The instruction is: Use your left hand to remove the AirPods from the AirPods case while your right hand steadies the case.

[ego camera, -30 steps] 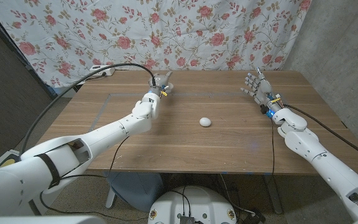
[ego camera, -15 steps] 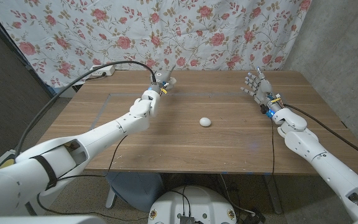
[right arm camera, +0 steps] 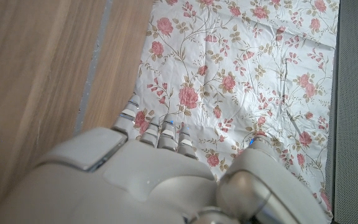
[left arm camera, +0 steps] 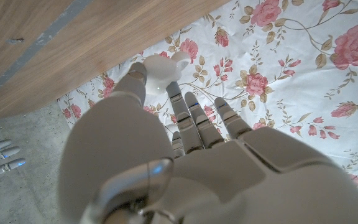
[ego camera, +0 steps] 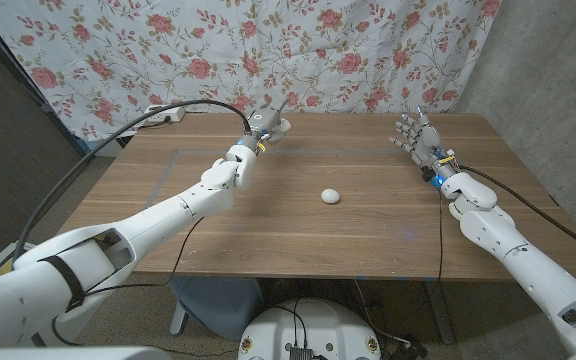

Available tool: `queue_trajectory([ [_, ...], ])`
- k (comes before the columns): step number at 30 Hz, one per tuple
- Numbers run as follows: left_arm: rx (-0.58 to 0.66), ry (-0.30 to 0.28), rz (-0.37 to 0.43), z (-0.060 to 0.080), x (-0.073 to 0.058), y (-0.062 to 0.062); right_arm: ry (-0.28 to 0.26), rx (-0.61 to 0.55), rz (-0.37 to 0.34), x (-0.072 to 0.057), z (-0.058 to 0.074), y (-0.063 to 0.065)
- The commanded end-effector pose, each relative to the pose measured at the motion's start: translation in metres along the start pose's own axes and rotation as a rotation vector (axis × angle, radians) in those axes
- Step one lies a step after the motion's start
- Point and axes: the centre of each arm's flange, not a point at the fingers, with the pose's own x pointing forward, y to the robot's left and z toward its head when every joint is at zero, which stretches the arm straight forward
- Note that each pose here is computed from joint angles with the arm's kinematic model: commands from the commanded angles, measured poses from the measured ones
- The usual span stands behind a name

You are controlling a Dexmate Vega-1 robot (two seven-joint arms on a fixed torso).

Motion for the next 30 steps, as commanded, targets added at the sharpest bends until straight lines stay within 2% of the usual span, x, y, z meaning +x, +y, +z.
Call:
queue_trajectory([
  [1, -0.124, -0.058, 0.036, 0.003, -0.001, 0.009, -0.017, 0.001, -0.022, -0.005, 0.003, -0.002],
  [2, -0.162, -0.067, 0.041, 0.004, 0.000, 0.009, -0.017, -0.001, -0.024, -0.005, 0.003, -0.002],
  [4, -0.132, -0.123, 0.042, 0.008, 0.002, 0.012, -0.033, -0.012, -0.033, -0.006, 0.005, -0.002],
  [5, -0.124, -0.120, 0.075, 0.009, 0.000, 0.013, -0.046, -0.031, -0.045, -0.007, 0.006, -0.002],
  [7, -0.165, -0.119, 0.081, 0.011, 0.000, 0.014, -0.048, -0.085, -0.047, -0.008, 0.012, 0.000],
  [11, -0.199, -0.144, 0.121, 0.017, 0.000, 0.011, -0.051, -0.069, -0.032, -0.008, 0.014, 0.000],
  [13, -0.214, -0.163, 0.102, 0.021, 0.002, 0.011, -0.052, -0.076, -0.037, -0.008, 0.015, 0.000],
  [15, -0.247, -0.161, 0.122, 0.023, 0.001, 0.009, -0.050, -0.079, -0.035, -0.009, 0.016, 0.000],
  [16, -0.283, -0.159, 0.090, 0.023, 0.003, 0.009, -0.050, -0.084, -0.041, -0.010, 0.017, -0.001],
  [17, -0.281, -0.159, 0.139, 0.025, 0.001, 0.007, -0.048, -0.094, -0.045, -0.011, 0.019, -0.001],
  [19, -0.287, -0.162, 0.157, 0.027, 0.002, 0.007, -0.048, -0.098, -0.049, -0.011, 0.020, -0.002],
  [21, -0.284, -0.172, 0.122, 0.031, 0.005, 0.004, -0.048, -0.106, -0.055, -0.013, 0.022, -0.004],
  [26, -0.327, -0.180, 0.141, 0.036, 0.005, 0.001, -0.042, -0.126, -0.061, -0.014, 0.026, -0.006],
  [30, -0.440, -0.167, 0.126, 0.036, 0.005, -0.001, -0.014, -0.179, -0.015, -0.011, 0.031, -0.007],
])
